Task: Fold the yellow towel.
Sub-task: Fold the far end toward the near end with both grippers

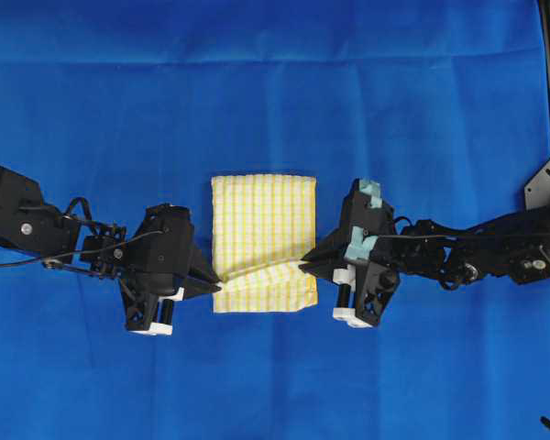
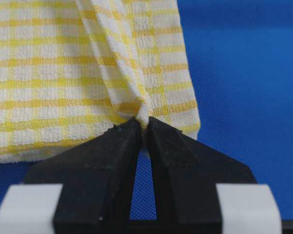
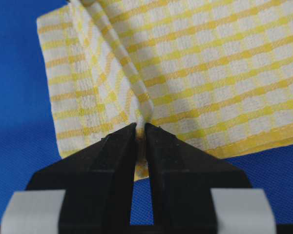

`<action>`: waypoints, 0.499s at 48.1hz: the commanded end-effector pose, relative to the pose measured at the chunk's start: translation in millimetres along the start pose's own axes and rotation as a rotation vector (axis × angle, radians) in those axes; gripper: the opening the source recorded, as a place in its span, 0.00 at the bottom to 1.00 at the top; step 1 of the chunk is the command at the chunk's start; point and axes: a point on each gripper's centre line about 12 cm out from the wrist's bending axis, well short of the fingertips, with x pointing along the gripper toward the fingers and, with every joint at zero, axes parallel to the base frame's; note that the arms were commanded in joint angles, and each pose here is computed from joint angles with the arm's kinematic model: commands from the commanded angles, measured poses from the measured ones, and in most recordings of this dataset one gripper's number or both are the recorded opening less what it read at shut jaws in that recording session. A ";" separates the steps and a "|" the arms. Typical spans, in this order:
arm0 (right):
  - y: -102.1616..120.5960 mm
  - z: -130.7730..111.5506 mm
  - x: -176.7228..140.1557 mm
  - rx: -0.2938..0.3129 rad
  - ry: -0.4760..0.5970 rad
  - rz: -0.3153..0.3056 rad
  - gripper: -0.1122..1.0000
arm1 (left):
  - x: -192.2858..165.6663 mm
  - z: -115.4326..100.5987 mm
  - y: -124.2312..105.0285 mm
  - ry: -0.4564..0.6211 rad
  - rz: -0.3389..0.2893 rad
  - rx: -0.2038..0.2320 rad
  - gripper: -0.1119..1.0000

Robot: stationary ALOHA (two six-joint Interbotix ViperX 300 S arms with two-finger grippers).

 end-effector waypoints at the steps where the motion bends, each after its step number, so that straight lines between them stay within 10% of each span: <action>1: 6.2 4.8 -0.6 0.005 -0.013 0.016 0.17 | 2.4 4.1 -3.6 -0.014 -0.009 0.006 0.15; 19: 17.4 -0.7 -1.6 -0.014 0.008 0.045 0.18 | 1.9 14.8 2.2 -0.042 0.003 0.010 0.15; 24: 17.8 -0.7 -2.4 -0.016 0.007 0.047 0.37 | -4.5 24.2 -0.5 -0.063 -0.004 0.016 0.16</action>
